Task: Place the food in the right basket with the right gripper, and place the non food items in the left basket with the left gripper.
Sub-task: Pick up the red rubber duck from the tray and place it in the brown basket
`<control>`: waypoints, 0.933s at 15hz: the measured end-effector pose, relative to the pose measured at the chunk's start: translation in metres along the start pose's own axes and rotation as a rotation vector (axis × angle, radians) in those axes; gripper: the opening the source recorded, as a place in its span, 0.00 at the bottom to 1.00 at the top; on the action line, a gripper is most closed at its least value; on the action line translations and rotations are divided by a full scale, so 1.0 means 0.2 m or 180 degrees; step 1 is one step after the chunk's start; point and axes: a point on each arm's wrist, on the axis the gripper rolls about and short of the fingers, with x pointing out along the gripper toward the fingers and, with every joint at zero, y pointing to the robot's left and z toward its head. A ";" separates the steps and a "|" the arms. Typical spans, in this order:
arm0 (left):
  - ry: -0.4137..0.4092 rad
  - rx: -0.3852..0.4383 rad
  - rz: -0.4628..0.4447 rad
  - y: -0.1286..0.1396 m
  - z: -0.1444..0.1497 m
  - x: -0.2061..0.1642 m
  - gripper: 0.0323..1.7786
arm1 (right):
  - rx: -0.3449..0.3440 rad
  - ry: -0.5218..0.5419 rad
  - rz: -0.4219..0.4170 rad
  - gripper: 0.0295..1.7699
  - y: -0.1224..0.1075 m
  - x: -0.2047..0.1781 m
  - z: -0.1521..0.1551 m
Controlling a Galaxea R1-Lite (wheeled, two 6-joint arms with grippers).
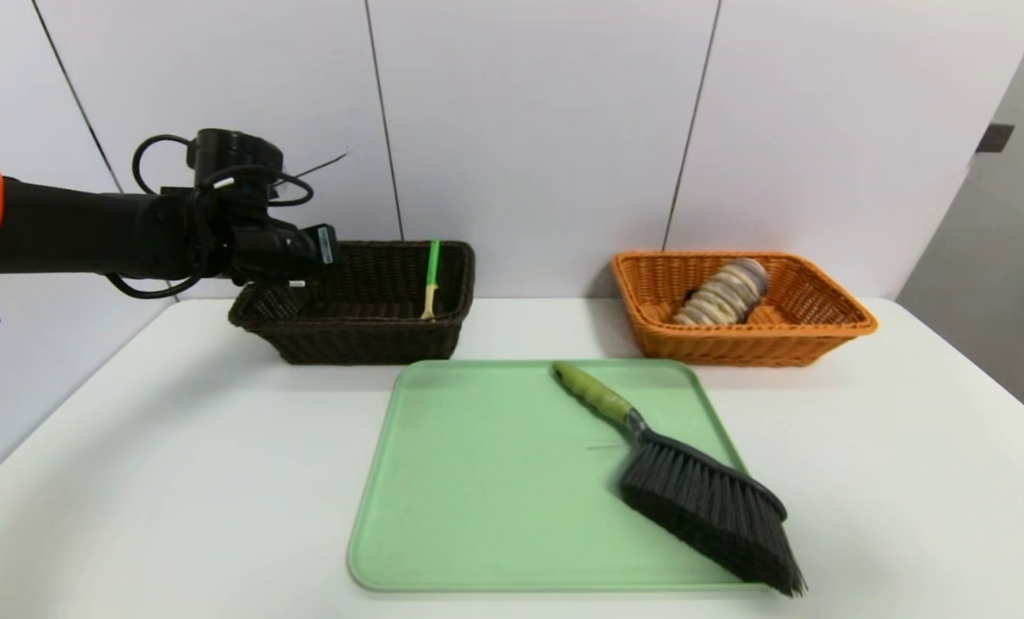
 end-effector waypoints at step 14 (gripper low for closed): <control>0.0123 0.0134 0.0038 0.02 -0.05 0.07 0.34 | -0.1116 -0.0149 0.0511 0.96 0.02 0.07 -0.06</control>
